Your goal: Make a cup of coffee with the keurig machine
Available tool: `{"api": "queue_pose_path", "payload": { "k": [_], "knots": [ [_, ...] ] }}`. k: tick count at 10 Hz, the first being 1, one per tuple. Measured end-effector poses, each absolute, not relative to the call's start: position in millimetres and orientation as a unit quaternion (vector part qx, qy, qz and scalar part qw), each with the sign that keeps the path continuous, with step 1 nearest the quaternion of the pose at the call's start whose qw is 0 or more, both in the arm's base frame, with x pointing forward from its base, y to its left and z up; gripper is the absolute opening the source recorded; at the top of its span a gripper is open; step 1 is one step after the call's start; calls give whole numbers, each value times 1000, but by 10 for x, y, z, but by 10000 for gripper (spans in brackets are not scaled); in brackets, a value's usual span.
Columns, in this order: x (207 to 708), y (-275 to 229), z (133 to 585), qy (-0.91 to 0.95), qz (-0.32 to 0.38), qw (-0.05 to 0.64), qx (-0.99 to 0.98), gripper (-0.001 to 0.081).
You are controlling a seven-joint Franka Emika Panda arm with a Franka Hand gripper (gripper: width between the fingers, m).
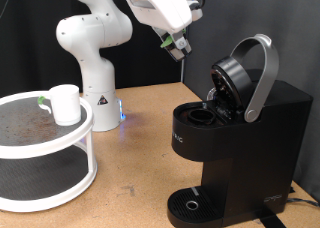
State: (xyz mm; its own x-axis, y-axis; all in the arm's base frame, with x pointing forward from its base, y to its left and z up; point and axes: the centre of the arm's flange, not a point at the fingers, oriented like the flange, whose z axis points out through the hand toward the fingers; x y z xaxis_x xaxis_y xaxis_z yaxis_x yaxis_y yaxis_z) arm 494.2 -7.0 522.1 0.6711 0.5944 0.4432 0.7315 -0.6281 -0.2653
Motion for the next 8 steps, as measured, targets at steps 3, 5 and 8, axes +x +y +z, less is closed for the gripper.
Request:
{"api": "queue_pose_path", "payload": {
  "k": [3, 5, 8],
  "knots": [
    [4956, -64, 5177, -373, -155, 216, -889, 469],
    [4966, -28, 5073, -365, -159, 208, -893, 469],
    [4987, 162, 4825, -358, -162, 189, -900, 469]
  ]
}}
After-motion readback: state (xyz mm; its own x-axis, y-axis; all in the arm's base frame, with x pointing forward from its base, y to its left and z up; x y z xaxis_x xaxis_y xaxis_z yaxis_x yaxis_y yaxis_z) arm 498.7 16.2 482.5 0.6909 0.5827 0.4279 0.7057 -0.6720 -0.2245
